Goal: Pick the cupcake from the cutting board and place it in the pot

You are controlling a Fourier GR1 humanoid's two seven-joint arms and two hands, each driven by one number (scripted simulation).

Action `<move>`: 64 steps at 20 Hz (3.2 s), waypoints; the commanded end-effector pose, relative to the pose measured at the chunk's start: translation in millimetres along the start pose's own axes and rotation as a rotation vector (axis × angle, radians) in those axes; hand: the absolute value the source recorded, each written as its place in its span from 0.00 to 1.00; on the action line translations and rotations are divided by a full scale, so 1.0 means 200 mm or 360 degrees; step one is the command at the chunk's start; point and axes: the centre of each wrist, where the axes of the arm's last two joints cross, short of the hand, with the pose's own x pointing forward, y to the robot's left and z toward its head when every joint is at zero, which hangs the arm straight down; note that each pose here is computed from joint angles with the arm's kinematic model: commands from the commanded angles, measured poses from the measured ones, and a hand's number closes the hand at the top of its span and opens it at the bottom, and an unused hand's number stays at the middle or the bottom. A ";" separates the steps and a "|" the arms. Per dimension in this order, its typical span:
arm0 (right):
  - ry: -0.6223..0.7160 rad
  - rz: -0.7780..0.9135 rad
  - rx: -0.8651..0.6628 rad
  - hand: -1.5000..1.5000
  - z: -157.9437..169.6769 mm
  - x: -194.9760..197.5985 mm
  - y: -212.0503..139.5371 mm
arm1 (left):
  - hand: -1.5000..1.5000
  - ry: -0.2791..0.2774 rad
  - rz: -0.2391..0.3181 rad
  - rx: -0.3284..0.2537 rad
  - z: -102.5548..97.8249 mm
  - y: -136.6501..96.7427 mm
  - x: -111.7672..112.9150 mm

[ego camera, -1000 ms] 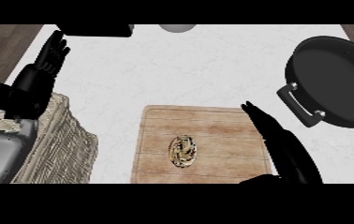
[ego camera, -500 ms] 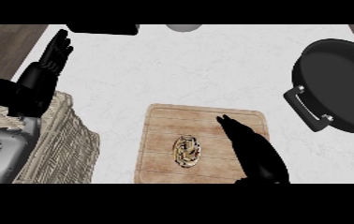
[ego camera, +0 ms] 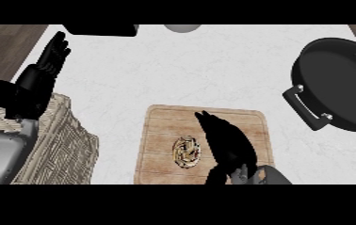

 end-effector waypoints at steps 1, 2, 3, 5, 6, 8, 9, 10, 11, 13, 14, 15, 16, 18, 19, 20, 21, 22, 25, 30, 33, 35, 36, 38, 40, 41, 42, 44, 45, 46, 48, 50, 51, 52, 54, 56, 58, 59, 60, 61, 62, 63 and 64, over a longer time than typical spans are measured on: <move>0.0198 0.0136 0.0091 0.00 -0.04 0.10 0.03 | 0.50 0.0481 -0.0081 0.0057 0.23 0.02 -0.32; 0.0204 0.0160 0.0084 0.00 -0.06 0.12 0.01 | 0.50 0.0494 -0.0068 0.0083 0.20 0.05 -0.31; 0.0205 0.0151 0.0097 0.00 -0.06 0.16 0.03 | 0.50 0.0469 -0.0063 0.0074 0.21 0.06 -0.31; 0.0215 0.0158 0.0119 0.00 -0.11 0.16 0.00 | 0.50 0.0469 -0.0076 0.0088 0.23 0.03 -0.32; 0.0241 0.0161 0.0133 0.00 -0.13 0.15 0.02 | 0.50 0.0497 -0.0092 0.0123 0.23 0.07 -0.33; 0.0245 0.0154 0.0135 0.00 -0.15 0.19 0.00 | 0.50 0.0486 -0.0087 0.0076 0.26 0.03 -0.34; 0.0258 0.0184 0.0159 0.00 -0.17 0.15 0.02 | 0.50 0.0493 -0.0083 0.0107 0.24 0.05 -0.35; 0.0258 0.0181 0.0169 0.00 -0.17 0.20 0.04 | 0.50 0.0479 -0.0110 0.0108 0.26 0.07 -0.33; 0.0260 0.0183 0.0161 0.00 -0.15 0.22 0.06 | 0.50 0.0491 -0.0089 0.0112 0.26 0.06 -0.34; 0.0301 0.0207 0.0160 0.00 -0.20 0.17 0.07 | 0.50 0.0496 -0.0090 0.0126 0.27 0.05 -0.36; 0.0269 0.0212 0.0164 0.00 -0.20 0.24 0.08 | 0.50 0.0486 -0.0094 0.0118 0.25 0.04 -0.35; 0.0301 0.0201 0.0178 0.00 -0.23 0.19 0.11 | 0.50 0.0485 -0.0096 0.0106 0.29 0.04 -0.36; 0.0285 0.0225 0.0165 0.00 -0.21 0.24 0.09 | 0.50 0.0497 -0.0105 0.0132 0.28 0.02 -0.37; 0.0304 0.0224 0.0182 0.00 -0.24 0.26 0.10 | 0.50 0.0454 -0.0078 0.0131 0.20 0.08 -0.29; 0.0281 0.0219 0.0167 0.00 -0.23 0.27 0.10 | 0.50 0.0498 -0.0105 0.0130 0.27 0.05 -0.36; 0.0311 0.0246 0.0180 0.00 -0.25 0.24 0.09 | 0.50 0.0517 -0.0089 0.0112 0.29 0.06 -0.35; 0.0335 0.0207 0.0162 0.00 -0.29 0.21 0.10 | 0.50 0.0494 -0.0098 0.0132 0.29 0.08 -0.34; 0.0301 0.0222 0.0188 0.00 -0.27 0.24 0.16 | 0.50 0.0486 -0.0083 0.0102 0.27 0.03 -0.33; 0.0326 0.0220 0.0196 0.00 -0.30 0.20 0.14 | 0.50 0.0476 -0.0064 0.0129 0.29 0.06 -0.31; 0.0186 0.0338 0.0222 1.00 -0.31 0.26 0.16 | 0.50 0.0469 -0.0106 0.0146 0.28 0.05 -0.35; 0.0156 0.0318 0.0217 1.00 -0.33 0.22 0.12 | 0.50 0.0511 -0.0093 0.0143 0.30 0.04 -0.36; 0.0167 0.0325 0.0185 1.00 -0.31 0.28 0.10 | 0.50 0.0490 -0.0098 0.0138 0.30 0.10 -0.34; 0.0167 0.0324 0.0214 1.00 -0.32 0.25 0.09 | 0.50 0.0500 -0.0071 0.0160 0.30 0.08 -0.35; 0.0169 0.0304 0.0192 1.00 -0.33 0.27 0.11 | 0.50 0.0518 -0.0061 0.0096 0.34 0.04 -0.36; 0.0153 0.0311 0.0194 1.00 -0.32 0.26 0.11 | 0.50 0.0518 -0.0096 0.0151 0.29 0.11 -0.34; 0.0155 0.0317 0.0194 1.00 -0.35 0.26 0.08 | 0.50 0.0516 -0.0091 0.0136 0.29 0.05 -0.35; 0.0172 0.0315 0.0186 1.00 -0.34 0.27 0.10 | 0.50 0.0518 -0.0086 0.0126 0.29 0.03 -0.32; 0.0298 0.0159 0.0006 1.00 -0.40 0.16 -0.02 | 0.50 0.0499 -0.0096 0.0135 0.33 0.04 -0.36; 0.0367 0.0096 -0.0110 1.00 -0.42 0.08 -0.18 | 0.50 0.0498 -0.0101 0.0186 0.30 0.11 -0.35; 0.0424 0.0008 -0.0205 1.00 -0.44 0.04 -0.22 | 0.50 0.0501 -0.0097 0.0172 0.27 0.11 -0.32; 0.0576 -0.0113 -0.0383 1.00 -0.48 -0.13 -0.43 | 0.50 0.0474 -0.0062 0.0146 0.26 0.09 -0.29; 0.0644 -0.0066 -0.0467 1.00 -0.49 -0.07 -0.43 | 0.50 0.0486 -0.0069 0.0157 0.28 0.06 -0.34; 0.0678 -0.0055 -0.0569 1.00 -0.48 -0.11 -0.53 | 0.50 0.0477 -0.0058 0.0151 0.26 0.09 -0.29; 0.0686 -0.0003 -0.0642 1.00 -0.49 -0.13 -0.52 | 0.50 0.0476 -0.0057 0.0129 0.28 0.01 -0.31; 0.0701 0.0050 -0.0818 1.00 -0.46 -0.09 -0.54 | 0.50 0.0507 -0.0099 0.0137 0.29 0.06 -0.33; 0.0743 0.0117 -0.1013 1.00 -0.42 -0.06 -0.66 | 0.50 0.0490 -0.0079 0.0132 0.30 0.06 -0.32; 0.0751 0.0151 -0.1229 1.00 -0.37 -0.02 -0.76 | 0.50 0.0499 -0.0112 0.0129 0.29 0.04 -0.32; 0.0779 0.0176 -0.1333 1.00 -0.36 0.01 -0.76 | 0.50 0.0497 -0.0092 0.0145 0.30 0.06 -0.33; 0.0802 0.0186 -0.1438 1.00 -0.32 -0.01 -0.87 | 0.50 0.0524 -0.0099 0.0133 0.31 0.05 -0.34; 0.0797 0.0213 -0.1509 1.00 -0.30 0.01 -0.90 | 0.50 0.0492 -0.0088 0.0157 0.28 0.06 -0.32; 0.0834 0.0187 -0.1559 1.00 -0.28 0.04 -0.95 | 0.50 0.0507 -0.0101 0.0134 0.30 0.07 -0.33; 0.0834 0.0172 -0.1600 1.00 -0.27 0.08 -0.94 | 0.50 0.0515 -0.0096 0.0125 0.30 0.08 -0.34; 0.0788 0.0093 -0.1653 1.00 -0.24 0.11 -0.96 | 0.50 0.0516 -0.0097 0.0141 0.27 0.10 -0.33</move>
